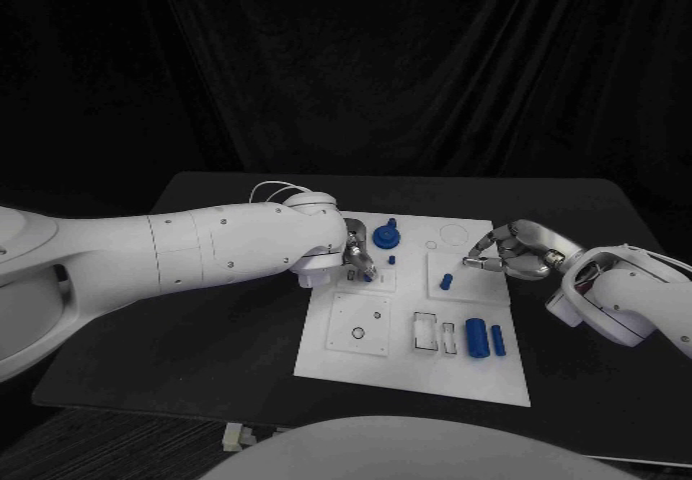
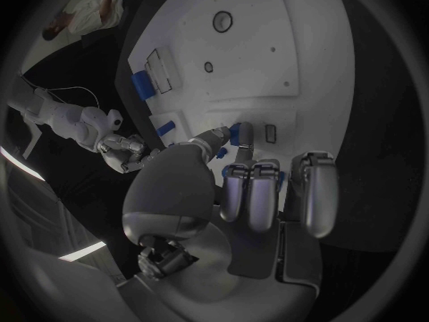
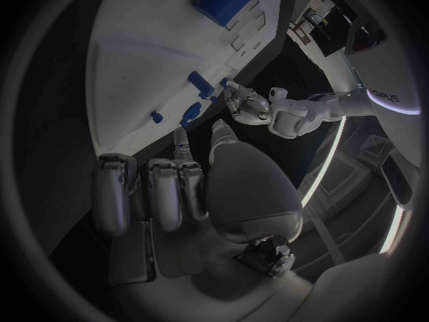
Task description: Assemble the parts on the task board
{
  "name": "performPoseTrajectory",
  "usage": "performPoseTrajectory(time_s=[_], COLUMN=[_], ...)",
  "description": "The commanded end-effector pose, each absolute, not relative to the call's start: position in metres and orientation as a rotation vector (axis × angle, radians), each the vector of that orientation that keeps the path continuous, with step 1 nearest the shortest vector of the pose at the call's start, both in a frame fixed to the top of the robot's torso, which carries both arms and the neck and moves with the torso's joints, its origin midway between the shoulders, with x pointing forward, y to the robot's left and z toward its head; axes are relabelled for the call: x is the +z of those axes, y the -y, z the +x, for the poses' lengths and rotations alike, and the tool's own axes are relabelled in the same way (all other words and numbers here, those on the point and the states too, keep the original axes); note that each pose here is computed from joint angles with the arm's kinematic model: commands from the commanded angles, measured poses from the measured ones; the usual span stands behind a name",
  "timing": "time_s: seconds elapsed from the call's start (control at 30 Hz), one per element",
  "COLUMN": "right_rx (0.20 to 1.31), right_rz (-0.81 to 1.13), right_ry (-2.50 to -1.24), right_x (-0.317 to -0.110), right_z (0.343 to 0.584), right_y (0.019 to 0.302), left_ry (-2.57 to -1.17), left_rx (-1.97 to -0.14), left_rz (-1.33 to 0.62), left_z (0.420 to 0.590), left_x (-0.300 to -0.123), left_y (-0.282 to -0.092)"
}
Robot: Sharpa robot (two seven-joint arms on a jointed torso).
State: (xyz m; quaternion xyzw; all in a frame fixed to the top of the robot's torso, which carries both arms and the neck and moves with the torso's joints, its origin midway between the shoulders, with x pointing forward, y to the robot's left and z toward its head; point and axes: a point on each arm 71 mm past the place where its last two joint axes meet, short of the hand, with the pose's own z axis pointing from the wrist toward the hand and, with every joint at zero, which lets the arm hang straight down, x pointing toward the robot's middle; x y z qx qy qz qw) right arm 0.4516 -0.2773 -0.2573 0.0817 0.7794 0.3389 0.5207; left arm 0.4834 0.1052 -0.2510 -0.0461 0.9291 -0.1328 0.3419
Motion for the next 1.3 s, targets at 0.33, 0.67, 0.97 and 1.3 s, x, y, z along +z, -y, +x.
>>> performPoseTrajectory(time_s=[0.33, 0.67, 0.97, 1.3], right_rx=[0.809, 0.811, 0.811, 0.810], right_rz=[0.199, 0.198, 0.200, 0.202], right_ry=[-1.868, -1.869, -1.872, -1.878], right_x=[-0.2580, -0.2584, -0.2599, -0.2618], right_z=[0.4507, 0.4505, 0.4497, 0.4484], right_y=[0.2785, 0.2782, 0.2785, 0.2793], left_ry=[-2.434, -2.446, -2.450, -2.457], left_rx=[-0.340, -0.319, -0.305, -0.284], left_rz=[-0.107, -0.104, -0.107, -0.110], left_z=[0.4817, 0.4823, 0.4833, 0.4846], left_x=[-0.2529, -0.2538, -0.2545, -0.2554], left_y=[-0.1031, -0.1041, -0.1055, -0.1079])
